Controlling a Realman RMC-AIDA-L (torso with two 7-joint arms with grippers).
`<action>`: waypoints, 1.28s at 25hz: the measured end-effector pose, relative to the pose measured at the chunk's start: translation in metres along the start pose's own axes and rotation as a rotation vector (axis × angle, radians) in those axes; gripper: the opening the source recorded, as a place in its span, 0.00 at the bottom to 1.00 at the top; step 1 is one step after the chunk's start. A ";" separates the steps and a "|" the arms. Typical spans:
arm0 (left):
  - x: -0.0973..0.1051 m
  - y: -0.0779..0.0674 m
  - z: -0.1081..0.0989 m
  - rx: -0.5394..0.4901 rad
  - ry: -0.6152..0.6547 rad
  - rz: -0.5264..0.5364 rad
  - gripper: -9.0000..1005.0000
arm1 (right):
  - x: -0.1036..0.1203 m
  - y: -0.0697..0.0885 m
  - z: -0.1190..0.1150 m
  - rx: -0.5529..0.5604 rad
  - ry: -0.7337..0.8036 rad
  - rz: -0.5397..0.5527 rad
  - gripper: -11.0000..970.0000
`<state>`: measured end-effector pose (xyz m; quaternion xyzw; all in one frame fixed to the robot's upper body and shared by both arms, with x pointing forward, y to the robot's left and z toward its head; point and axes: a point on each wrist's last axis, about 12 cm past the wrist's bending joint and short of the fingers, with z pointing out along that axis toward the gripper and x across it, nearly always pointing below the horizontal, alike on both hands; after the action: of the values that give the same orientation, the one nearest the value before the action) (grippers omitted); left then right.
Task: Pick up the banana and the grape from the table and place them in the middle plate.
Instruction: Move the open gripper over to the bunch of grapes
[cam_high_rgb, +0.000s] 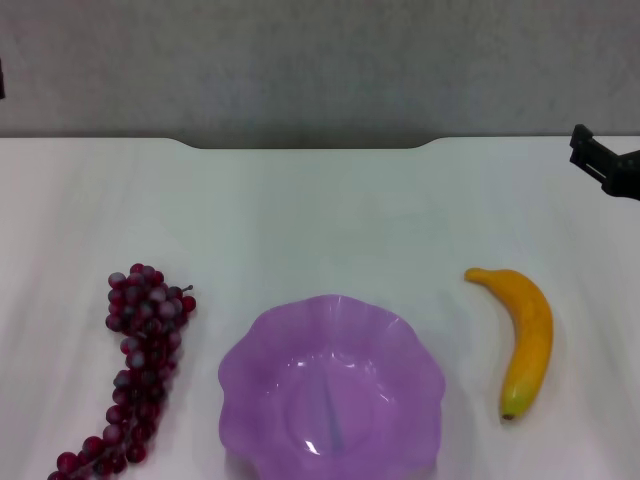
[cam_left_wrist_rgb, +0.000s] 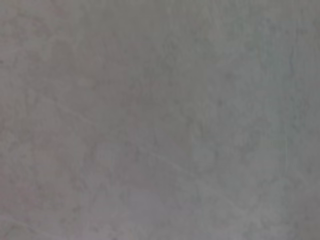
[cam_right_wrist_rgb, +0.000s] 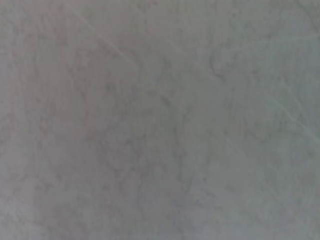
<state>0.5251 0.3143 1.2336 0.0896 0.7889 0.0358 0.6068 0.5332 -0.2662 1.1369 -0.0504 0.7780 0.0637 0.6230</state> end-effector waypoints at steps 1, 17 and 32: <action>0.000 0.000 0.000 0.002 0.002 0.001 0.85 | 0.000 0.000 0.000 0.001 0.000 0.000 0.90; 0.001 -0.003 -0.001 0.030 0.070 -0.011 0.85 | -0.003 -0.002 -0.001 0.008 -0.010 0.005 0.90; -0.001 -0.026 0.017 0.123 0.434 0.022 0.85 | -0.004 -0.002 -0.001 0.006 -0.012 0.008 0.90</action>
<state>0.5388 0.2881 1.2255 0.1253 0.9006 0.0128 0.4160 0.5337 -0.2683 1.1407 -0.0451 0.7747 0.0639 0.6274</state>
